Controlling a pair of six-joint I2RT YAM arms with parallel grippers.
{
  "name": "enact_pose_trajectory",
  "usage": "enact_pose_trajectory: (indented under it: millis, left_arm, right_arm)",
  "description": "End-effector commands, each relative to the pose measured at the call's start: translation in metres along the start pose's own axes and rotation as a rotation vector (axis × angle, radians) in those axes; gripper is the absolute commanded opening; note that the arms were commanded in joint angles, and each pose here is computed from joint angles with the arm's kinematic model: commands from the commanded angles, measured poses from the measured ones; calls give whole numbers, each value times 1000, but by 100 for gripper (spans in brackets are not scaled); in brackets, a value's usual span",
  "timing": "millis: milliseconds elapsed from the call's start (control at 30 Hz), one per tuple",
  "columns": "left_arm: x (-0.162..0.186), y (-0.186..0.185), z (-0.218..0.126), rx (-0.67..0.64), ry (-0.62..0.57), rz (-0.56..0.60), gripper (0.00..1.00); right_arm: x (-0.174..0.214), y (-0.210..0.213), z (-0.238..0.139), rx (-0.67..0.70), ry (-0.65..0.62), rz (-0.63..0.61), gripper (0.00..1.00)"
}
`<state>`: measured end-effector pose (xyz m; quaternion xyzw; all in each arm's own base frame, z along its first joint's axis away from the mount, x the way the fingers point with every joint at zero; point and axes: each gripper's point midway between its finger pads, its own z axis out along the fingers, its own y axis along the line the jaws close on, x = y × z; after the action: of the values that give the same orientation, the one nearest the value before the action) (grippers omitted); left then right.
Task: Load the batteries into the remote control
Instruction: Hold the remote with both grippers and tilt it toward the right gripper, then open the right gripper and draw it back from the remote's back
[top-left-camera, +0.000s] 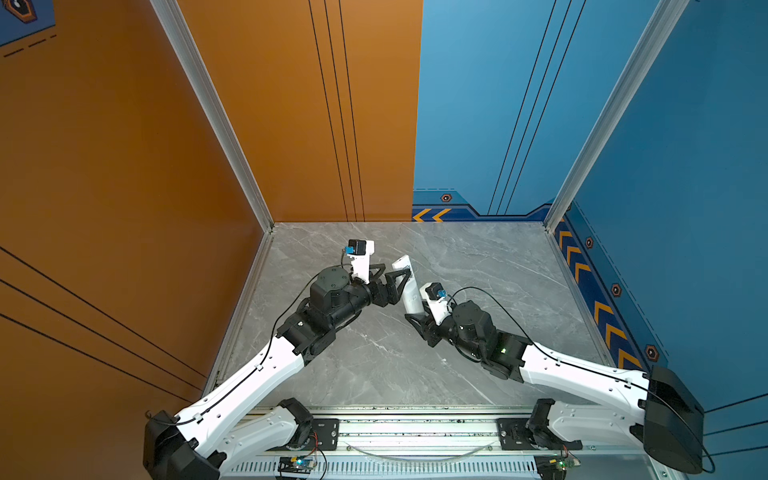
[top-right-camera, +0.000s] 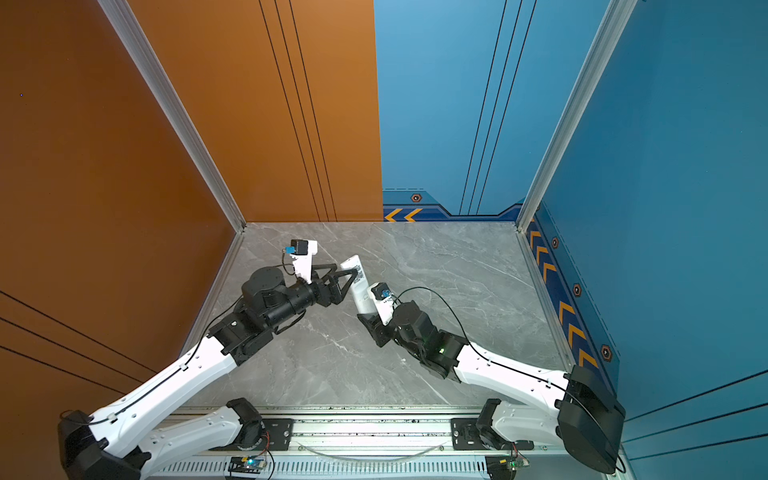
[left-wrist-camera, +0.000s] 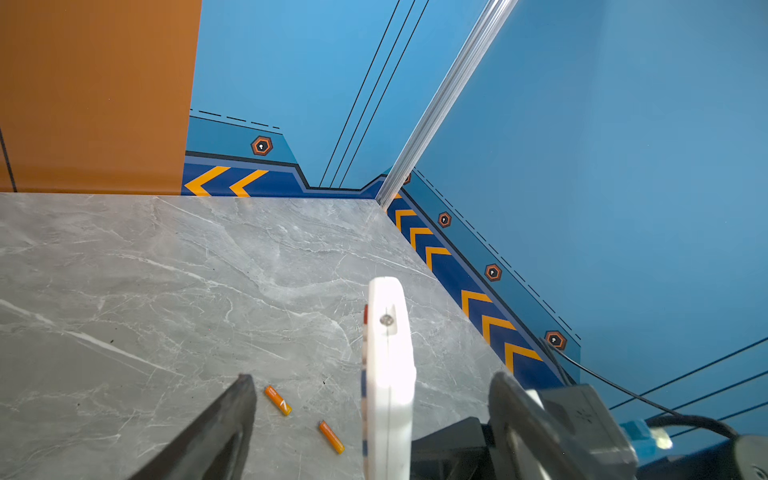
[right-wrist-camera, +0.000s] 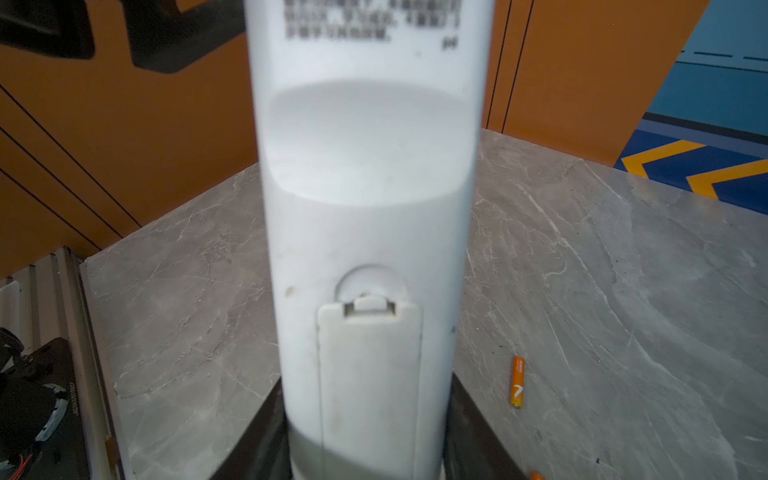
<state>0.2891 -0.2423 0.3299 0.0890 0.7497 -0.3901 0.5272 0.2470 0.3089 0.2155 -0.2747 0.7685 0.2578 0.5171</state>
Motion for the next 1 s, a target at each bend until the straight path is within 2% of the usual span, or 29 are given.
enact_pose_trajectory:
  millis: [0,267,967]
  left_arm:
    - [-5,4,4,-24,-31,-12,79]
    - [2,11,14,-41,-16,-26,72]
    - [5,16,24,-48,-19,-28,45]
  right_arm:
    - [-18,0,1,33,-38,-24,0]
    - [-13,3,8,55,3,-56,0]
    - [-12,9,8,49,-2,-77,0]
